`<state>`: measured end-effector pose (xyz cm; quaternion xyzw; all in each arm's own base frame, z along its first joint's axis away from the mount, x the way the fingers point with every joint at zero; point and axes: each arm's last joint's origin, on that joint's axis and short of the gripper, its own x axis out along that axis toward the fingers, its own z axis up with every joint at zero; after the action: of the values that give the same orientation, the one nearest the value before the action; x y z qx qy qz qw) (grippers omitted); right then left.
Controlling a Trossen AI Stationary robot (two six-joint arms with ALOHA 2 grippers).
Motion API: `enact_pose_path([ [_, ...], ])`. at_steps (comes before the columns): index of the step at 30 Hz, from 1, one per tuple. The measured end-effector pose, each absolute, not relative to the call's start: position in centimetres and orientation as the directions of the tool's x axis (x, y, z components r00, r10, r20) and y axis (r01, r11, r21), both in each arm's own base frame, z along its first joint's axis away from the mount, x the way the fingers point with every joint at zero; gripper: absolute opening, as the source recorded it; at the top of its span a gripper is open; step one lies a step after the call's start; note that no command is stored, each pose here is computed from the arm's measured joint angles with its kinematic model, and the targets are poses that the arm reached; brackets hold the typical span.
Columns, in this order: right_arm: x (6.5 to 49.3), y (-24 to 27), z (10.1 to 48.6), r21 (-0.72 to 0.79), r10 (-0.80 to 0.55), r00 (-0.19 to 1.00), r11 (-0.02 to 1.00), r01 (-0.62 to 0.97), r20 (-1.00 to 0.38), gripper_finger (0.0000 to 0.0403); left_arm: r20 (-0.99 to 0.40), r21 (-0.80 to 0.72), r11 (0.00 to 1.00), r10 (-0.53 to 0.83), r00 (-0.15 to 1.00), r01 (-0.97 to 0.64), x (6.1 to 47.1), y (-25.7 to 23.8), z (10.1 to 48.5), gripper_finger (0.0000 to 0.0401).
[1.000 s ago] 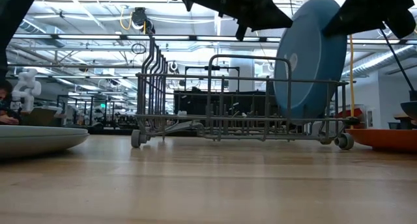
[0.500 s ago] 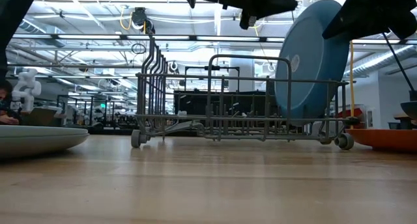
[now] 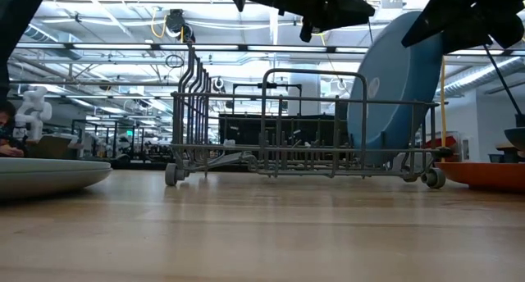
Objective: Sort dishes
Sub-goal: Put the blue plate into the dish rack
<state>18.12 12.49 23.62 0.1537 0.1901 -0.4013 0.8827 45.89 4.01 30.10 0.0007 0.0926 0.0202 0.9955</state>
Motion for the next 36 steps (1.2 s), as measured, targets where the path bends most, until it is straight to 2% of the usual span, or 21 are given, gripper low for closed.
enact_pose_path([
  [11,17.9,12.3,24.8,0.081,-0.668,0.586,0.625,0.776,-0.459,0.0258,-0.219,0.003,0.999,0.04,0.975,-0.04,45.8,4.0,29.8,0.0094],
  [17,17.5,12.0,26.3,0.026,-0.693,0.556,0.615,0.788,-0.458,0.0258,-0.277,-0.006,0.999,0.037,0.96,-0.04,45.7,3.9,29.2,0.0094],
  [26,16.9,11.5,29.3,-0.048,-0.724,0.526,0.606,0.794,-0.447,0.0258,-0.289,-0.009,1.0,0.022,0.957,-0.025,45.7,3.2,29.1,0.0094],
  [36,17.5,11.8,33.5,-0.119,-0.697,0.594,0.683,0.72,-0.402,0.0258,-0.27,-0.029,0.999,0.032,0.962,-0.042,45.0,3.4,30.4,0.0094],
])
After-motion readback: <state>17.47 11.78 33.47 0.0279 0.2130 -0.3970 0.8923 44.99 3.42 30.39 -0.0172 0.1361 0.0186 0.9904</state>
